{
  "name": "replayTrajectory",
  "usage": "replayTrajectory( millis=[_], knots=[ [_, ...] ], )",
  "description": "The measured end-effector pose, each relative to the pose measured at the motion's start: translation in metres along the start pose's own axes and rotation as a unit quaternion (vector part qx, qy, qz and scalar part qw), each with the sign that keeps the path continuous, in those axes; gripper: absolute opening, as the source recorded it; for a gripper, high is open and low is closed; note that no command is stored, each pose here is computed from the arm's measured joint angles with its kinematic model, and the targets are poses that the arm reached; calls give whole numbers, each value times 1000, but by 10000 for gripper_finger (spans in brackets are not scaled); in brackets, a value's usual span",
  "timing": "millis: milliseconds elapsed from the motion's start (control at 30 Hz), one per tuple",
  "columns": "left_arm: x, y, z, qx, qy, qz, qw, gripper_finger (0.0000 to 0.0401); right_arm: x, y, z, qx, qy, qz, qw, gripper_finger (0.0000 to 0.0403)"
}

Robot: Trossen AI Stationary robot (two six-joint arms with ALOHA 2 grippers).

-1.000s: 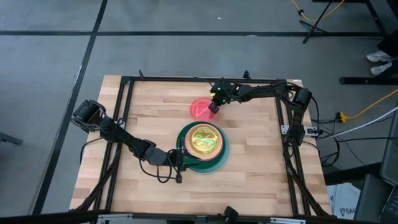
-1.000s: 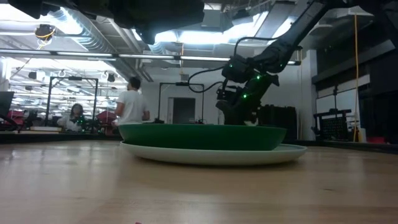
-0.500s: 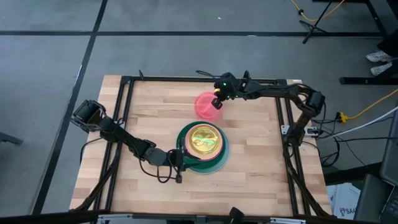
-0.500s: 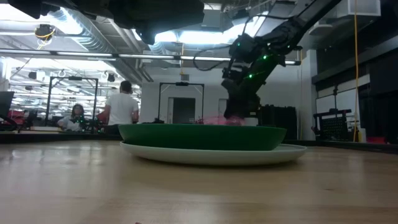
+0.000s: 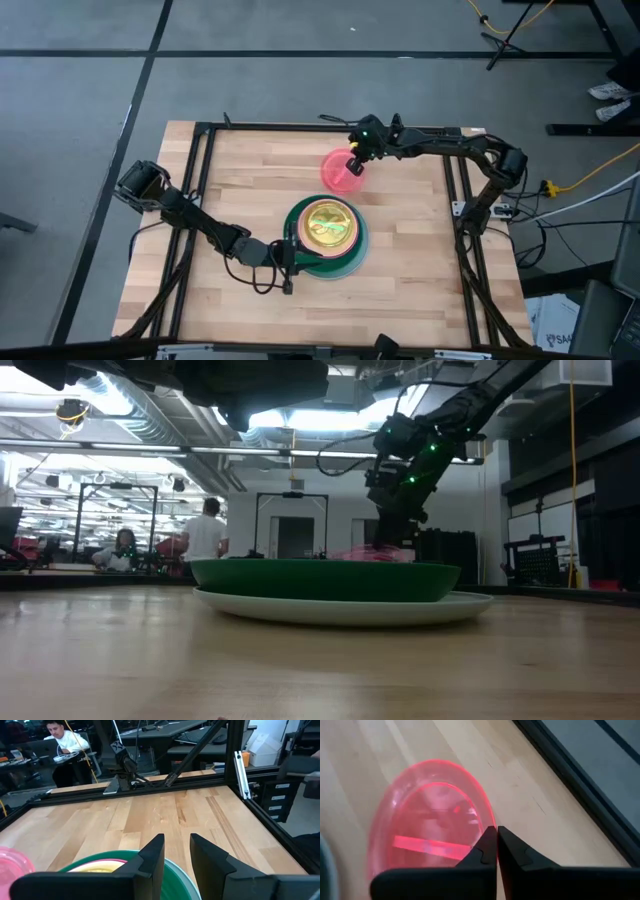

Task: Stack plastic plates
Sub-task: Stack the transparent pink plate on top of the transparent green plate

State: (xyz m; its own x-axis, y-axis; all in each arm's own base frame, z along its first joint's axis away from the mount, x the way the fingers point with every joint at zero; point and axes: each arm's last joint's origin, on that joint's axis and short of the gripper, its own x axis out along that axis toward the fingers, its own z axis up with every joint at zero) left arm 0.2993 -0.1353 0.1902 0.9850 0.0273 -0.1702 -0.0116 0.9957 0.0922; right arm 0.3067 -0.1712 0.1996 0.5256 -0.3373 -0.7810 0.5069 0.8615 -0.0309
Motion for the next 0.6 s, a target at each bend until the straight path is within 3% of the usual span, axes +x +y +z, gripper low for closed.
replayTrajectory(
  millis=[367,600],
  knots=[
    [0,0,0,-1,0,0,1000,86,26,2,-53,-2,47,4,999,1],
    [0,1,1,-3,-3,1,1000,86,28,1,-64,-1,61,-1,998,13]
  ],
)
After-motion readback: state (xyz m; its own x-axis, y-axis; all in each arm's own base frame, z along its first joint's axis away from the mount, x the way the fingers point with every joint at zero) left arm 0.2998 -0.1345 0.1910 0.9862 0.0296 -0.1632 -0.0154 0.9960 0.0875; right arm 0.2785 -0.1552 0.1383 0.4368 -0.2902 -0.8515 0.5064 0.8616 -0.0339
